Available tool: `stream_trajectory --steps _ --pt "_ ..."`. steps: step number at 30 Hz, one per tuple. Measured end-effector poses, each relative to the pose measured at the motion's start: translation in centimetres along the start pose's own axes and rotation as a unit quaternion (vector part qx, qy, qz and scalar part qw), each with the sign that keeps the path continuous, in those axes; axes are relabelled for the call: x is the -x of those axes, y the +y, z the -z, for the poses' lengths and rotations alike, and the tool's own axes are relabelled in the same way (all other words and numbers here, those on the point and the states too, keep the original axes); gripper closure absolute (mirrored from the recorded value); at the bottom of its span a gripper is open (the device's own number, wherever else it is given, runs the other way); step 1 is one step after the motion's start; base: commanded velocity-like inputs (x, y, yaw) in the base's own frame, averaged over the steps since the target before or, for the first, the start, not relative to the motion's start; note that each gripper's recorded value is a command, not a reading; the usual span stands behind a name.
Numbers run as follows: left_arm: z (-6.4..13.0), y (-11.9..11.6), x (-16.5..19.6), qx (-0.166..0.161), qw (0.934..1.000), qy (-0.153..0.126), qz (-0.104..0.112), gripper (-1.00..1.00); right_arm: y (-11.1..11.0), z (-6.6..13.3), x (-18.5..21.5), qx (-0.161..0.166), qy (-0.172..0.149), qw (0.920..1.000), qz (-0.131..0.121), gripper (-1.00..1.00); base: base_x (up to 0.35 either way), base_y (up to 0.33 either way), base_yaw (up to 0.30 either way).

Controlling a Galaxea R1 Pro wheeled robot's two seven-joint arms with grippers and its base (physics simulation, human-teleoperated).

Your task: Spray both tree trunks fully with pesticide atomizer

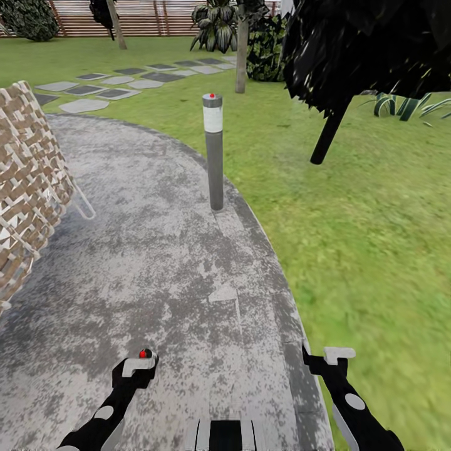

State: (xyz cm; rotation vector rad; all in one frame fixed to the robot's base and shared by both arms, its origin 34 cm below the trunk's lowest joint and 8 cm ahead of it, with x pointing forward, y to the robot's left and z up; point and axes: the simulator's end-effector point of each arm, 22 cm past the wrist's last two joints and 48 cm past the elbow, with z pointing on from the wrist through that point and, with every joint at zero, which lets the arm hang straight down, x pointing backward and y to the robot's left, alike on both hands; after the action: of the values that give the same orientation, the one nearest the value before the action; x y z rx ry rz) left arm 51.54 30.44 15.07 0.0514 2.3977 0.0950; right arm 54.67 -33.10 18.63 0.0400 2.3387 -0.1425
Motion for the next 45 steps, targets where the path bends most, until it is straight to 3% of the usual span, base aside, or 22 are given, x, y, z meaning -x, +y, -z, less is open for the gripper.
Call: stream_trajectory --steps 9,45 --pt "-0.3 -0.1 -2.4 -0.001 0.9998 0.021 -0.001 -1.00 0.1 -0.4 -2.3 0.000 0.020 0.9998 0.002 -1.00 0.000 0.000 0.000" --pt "-0.4 -0.2 -2.9 -0.001 0.9997 0.024 0.000 -1.00 0.1 -0.5 -3.0 0.000 0.026 0.9997 0.003 -1.00 0.034 -0.001 0.000"
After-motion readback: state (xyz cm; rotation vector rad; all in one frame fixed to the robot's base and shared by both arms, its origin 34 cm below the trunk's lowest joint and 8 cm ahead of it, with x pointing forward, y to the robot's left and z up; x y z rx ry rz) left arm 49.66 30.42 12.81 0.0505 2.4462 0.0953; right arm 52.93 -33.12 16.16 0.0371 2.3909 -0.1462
